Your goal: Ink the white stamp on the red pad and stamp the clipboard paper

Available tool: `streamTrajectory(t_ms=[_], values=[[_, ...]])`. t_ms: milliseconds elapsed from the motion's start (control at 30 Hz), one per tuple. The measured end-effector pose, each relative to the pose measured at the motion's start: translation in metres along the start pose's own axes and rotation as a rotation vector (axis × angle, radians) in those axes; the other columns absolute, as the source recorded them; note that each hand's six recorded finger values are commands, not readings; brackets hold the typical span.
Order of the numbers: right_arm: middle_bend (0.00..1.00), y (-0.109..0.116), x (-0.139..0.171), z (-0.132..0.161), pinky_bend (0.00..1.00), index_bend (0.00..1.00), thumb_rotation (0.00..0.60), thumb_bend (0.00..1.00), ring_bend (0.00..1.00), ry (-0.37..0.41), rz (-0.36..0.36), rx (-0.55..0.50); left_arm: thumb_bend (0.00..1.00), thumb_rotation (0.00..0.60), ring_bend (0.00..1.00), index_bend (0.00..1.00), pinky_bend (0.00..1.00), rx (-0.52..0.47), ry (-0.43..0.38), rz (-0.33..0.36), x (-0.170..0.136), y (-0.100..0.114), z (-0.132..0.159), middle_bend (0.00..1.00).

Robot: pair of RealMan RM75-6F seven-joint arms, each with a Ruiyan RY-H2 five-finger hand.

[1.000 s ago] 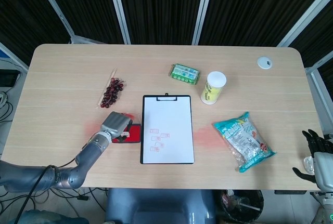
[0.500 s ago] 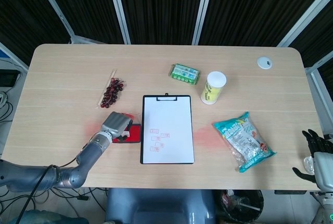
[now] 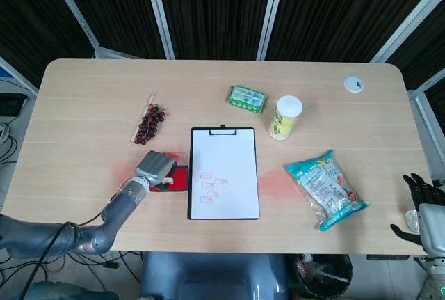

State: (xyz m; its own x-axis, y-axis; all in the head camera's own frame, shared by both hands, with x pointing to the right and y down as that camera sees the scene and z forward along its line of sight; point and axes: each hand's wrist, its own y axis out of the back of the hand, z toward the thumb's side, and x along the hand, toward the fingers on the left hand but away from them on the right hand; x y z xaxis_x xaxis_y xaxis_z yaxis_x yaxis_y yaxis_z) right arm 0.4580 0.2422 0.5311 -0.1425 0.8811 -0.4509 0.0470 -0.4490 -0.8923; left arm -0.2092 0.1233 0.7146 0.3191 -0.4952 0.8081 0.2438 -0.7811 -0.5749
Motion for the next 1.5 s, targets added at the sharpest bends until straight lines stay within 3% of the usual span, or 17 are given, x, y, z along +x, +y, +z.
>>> streamTrajectory(t_ms=[567, 1000, 1500], values=[[0.1, 0.0, 0.0, 0.0, 0.16, 0.13, 0.6, 0.09, 0.16, -0.001, -0.001, 0.001, 0.43, 0.6, 0.33, 0.59, 0.4, -0.037, -0.048, 0.089, -0.024, 0.052, 0.024, 0.58], [0.1, 0.0, -0.001, -0.002, 0.16, 0.13, 0.6, 0.09, 0.16, -0.013, 0.002, -0.005, 0.43, 0.6, 0.34, 0.59, 0.4, -0.146, -0.155, 0.034, -0.007, 0.077, 0.076, 0.59], [0.1, -0.002, -0.001, -0.002, 0.16, 0.13, 0.6, 0.09, 0.16, -0.016, 0.014, -0.022, 0.43, 0.6, 0.34, 0.6, 0.4, -0.158, -0.106, 0.046, 0.04, 0.096, 0.088, 0.59]])
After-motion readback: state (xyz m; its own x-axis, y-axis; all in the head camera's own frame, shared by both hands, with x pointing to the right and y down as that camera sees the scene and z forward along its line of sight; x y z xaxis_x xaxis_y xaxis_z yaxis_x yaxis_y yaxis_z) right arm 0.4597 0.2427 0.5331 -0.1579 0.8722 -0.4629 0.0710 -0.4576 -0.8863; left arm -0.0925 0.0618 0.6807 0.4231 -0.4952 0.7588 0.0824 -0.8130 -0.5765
